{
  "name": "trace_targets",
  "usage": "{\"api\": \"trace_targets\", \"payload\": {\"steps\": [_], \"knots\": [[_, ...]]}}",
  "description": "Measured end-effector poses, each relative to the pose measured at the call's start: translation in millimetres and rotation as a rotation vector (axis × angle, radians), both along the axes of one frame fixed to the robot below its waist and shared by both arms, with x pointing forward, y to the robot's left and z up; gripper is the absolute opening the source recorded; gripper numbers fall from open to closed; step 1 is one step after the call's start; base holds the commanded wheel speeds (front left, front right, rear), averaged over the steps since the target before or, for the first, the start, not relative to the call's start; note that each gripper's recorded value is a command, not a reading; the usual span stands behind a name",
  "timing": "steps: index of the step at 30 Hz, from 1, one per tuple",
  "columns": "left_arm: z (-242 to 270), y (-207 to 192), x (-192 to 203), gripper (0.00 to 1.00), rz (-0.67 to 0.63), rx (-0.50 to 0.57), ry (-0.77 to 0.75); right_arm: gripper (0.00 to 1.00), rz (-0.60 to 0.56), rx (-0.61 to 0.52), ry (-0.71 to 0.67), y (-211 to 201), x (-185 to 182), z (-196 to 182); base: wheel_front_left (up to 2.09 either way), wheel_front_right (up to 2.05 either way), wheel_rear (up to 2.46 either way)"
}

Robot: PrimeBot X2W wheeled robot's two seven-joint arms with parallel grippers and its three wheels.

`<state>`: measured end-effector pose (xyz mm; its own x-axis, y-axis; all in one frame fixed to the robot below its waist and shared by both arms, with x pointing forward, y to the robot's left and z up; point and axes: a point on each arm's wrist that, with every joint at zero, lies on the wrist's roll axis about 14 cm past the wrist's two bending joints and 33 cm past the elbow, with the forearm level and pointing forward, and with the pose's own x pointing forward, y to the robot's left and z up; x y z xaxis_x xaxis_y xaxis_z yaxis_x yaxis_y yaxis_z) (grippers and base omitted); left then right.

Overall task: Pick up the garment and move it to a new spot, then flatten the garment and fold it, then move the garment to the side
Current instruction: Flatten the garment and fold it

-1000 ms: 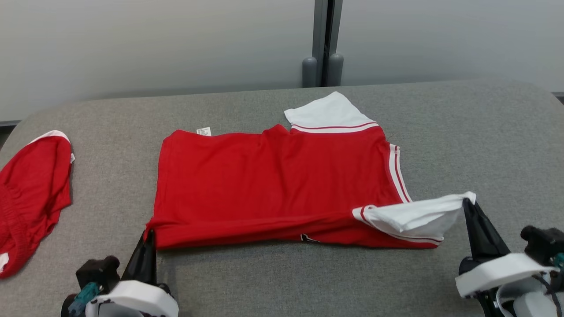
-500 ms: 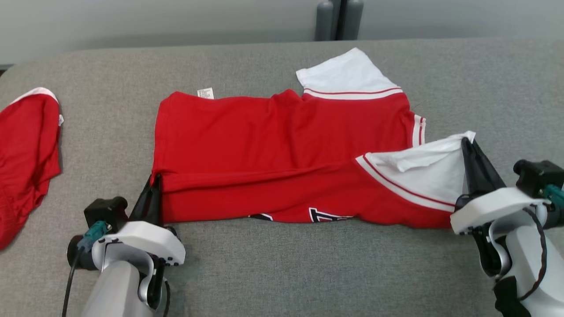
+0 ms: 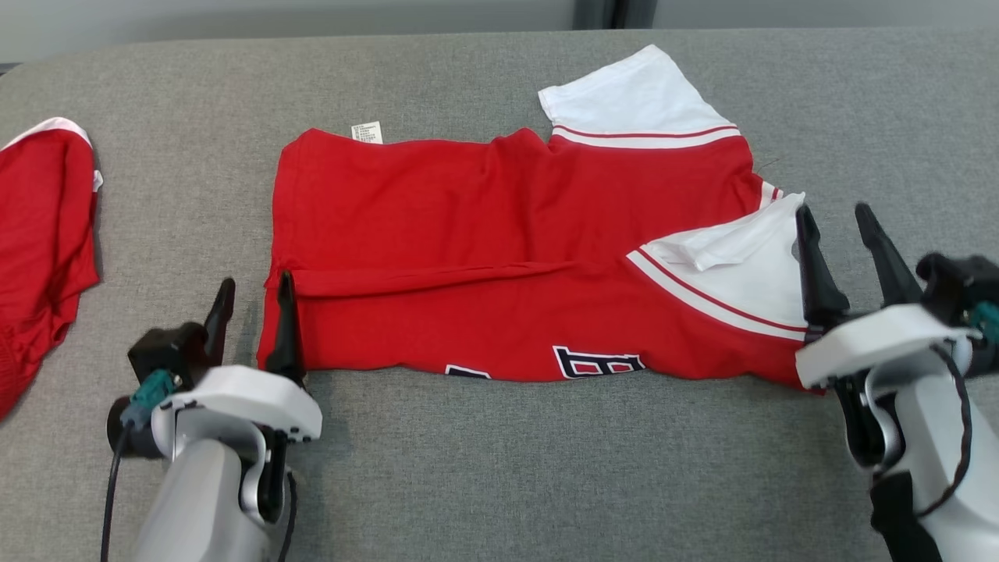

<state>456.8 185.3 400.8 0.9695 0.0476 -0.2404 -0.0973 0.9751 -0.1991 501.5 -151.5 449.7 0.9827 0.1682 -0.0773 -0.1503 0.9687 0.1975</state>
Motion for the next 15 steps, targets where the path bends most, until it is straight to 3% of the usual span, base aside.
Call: {"api": "trace_targets", "payload": {"steps": [9, 15], "knots": [[-21.4, -2.0, -37.2, 1.00, 0.023, -0.023, 0.069, 1.00, -0.004, 0.003, 0.146, -6.6, -61.8, -49.0, 0.00, 0.00, 0.00], [-29.1, -6.0, -43.2, 1.00, 0.017, -0.028, 0.094, 1.00, -0.034, 0.063, 0.240, -5.4, -80.9, -74.8, 0.00, 0.00, 0.00]]}}
